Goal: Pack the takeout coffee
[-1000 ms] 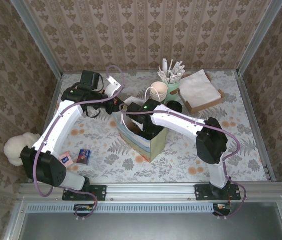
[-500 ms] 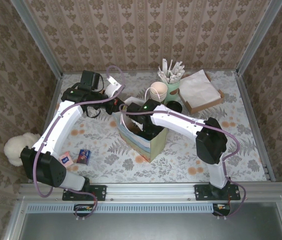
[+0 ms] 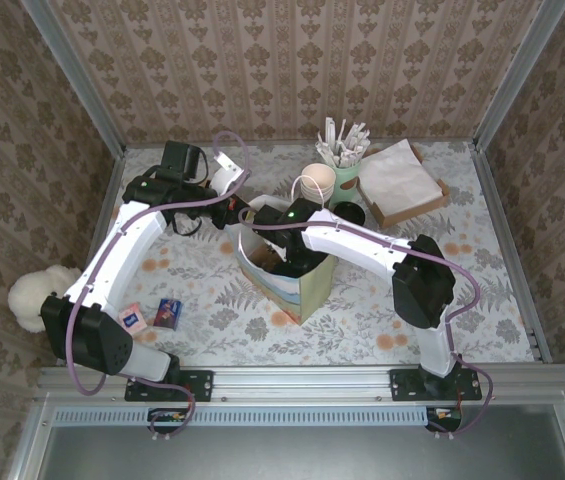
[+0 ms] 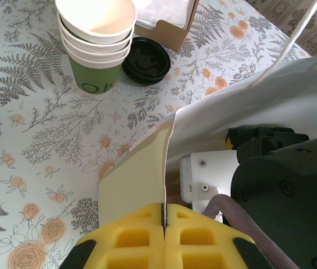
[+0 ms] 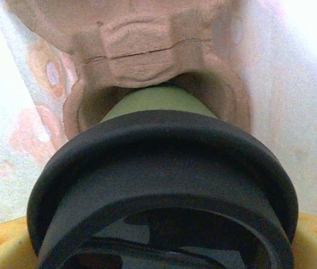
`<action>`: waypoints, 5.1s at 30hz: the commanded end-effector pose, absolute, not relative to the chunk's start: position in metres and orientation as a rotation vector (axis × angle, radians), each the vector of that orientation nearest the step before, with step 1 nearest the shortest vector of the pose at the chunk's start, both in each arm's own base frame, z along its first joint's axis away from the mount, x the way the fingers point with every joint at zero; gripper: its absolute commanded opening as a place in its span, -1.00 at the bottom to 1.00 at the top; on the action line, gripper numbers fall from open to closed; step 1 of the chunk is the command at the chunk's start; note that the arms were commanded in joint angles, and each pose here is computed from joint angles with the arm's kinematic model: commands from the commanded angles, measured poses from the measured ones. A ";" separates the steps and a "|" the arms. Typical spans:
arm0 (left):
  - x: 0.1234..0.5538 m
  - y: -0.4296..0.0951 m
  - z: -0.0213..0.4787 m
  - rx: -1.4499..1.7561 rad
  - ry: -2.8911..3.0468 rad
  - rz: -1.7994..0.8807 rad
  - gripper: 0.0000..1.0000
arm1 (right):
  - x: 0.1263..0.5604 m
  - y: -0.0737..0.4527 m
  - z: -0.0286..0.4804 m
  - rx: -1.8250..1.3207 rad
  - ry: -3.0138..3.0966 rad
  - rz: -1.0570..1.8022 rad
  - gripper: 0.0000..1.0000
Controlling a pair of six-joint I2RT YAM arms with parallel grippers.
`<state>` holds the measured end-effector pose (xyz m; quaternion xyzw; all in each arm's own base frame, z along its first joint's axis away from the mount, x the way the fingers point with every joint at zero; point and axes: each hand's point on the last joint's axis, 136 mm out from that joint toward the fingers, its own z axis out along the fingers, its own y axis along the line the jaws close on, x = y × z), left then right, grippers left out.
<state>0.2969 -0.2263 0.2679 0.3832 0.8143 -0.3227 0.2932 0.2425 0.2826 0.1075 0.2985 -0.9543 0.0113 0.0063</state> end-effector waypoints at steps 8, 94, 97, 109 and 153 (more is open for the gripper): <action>0.279 -0.234 0.281 1.065 2.114 -0.908 -1.00 | 0.254 0.281 0.122 0.906 -3.041 0.036 0.90; 0.285 -0.234 0.283 1.035 2.119 -0.886 -1.00 | 0.250 0.207 0.350 0.315 -4.029 -1.268 1.00; 0.285 -0.234 0.284 1.035 2.118 -0.892 -1.00 | 0.242 0.187 0.311 -0.077 -3.928 -1.017 1.00; 0.286 -0.235 0.285 1.020 2.123 -0.897 -1.00 | 0.231 0.178 0.279 -0.501 -3.693 -0.667 1.00; 0.301 -0.167 0.272 -0.242 2.335 -0.634 -1.00 | 0.270 0.239 0.289 -0.198 -3.802 -0.609 0.57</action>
